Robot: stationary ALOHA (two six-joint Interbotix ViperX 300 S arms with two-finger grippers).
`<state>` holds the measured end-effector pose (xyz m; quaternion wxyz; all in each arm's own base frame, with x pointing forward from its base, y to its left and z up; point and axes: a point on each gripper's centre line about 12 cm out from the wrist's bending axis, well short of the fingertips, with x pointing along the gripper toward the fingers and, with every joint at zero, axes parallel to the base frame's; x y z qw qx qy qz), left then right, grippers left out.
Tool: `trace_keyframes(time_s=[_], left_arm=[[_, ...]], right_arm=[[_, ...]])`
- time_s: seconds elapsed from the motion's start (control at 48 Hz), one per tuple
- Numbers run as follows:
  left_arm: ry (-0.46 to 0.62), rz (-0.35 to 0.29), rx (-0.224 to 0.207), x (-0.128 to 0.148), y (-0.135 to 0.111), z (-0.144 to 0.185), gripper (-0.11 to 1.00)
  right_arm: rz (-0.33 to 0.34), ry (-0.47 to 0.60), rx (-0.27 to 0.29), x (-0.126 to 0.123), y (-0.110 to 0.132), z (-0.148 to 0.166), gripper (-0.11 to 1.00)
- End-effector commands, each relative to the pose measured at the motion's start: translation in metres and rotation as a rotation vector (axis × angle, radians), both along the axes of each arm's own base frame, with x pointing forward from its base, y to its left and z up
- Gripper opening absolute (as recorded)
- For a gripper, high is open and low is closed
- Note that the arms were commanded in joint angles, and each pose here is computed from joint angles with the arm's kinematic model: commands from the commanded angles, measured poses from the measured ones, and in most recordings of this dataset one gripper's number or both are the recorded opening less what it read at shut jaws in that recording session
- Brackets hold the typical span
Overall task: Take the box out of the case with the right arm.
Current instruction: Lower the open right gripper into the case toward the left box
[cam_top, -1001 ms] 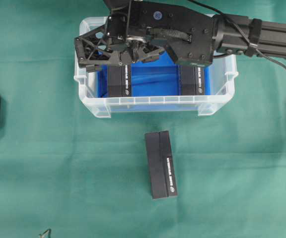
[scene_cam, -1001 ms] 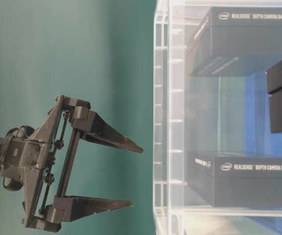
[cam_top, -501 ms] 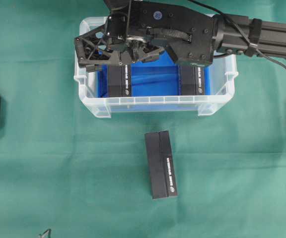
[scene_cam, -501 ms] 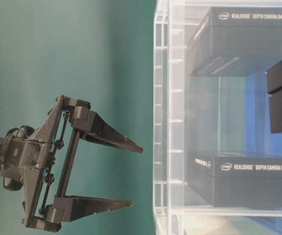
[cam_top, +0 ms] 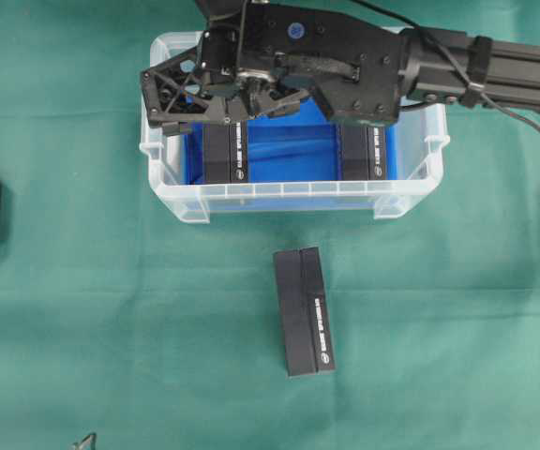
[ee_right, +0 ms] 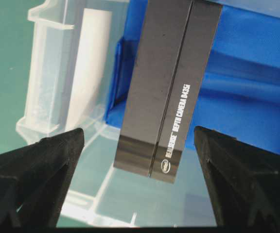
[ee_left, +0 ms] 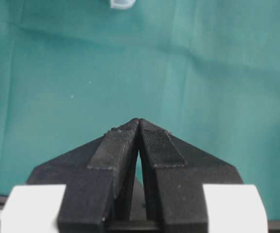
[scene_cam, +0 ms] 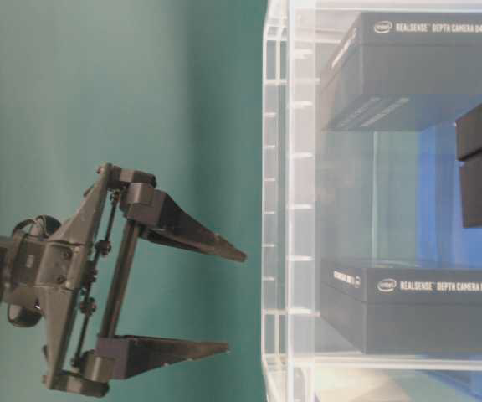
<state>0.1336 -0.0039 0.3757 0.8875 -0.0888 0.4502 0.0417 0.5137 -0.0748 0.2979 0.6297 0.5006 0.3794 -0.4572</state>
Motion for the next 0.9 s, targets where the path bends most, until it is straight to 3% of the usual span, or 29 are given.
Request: trace_keyframes(time_s=[0.0, 0.459, 0.876], left_arm=[[-0.011, -0.001, 0.001, 0.002, 0.0, 0.004, 0.0], [-0.006, -0.001, 0.002, 0.002, 0.0, 0.004, 0.0], [-0.006, 0.001, 0.001, 0.002, 0.0, 0.004, 0.0]], right_arm=[[0.0, -0.046, -0.011, -0.001, -0.002, 0.018, 0.94], [-0.003, -0.011, -0.013, 0.001, -0.008, -0.011, 0.94], [-0.027, -0.05, 0.023, 0.006, -0.016, -0.061, 0.94]])
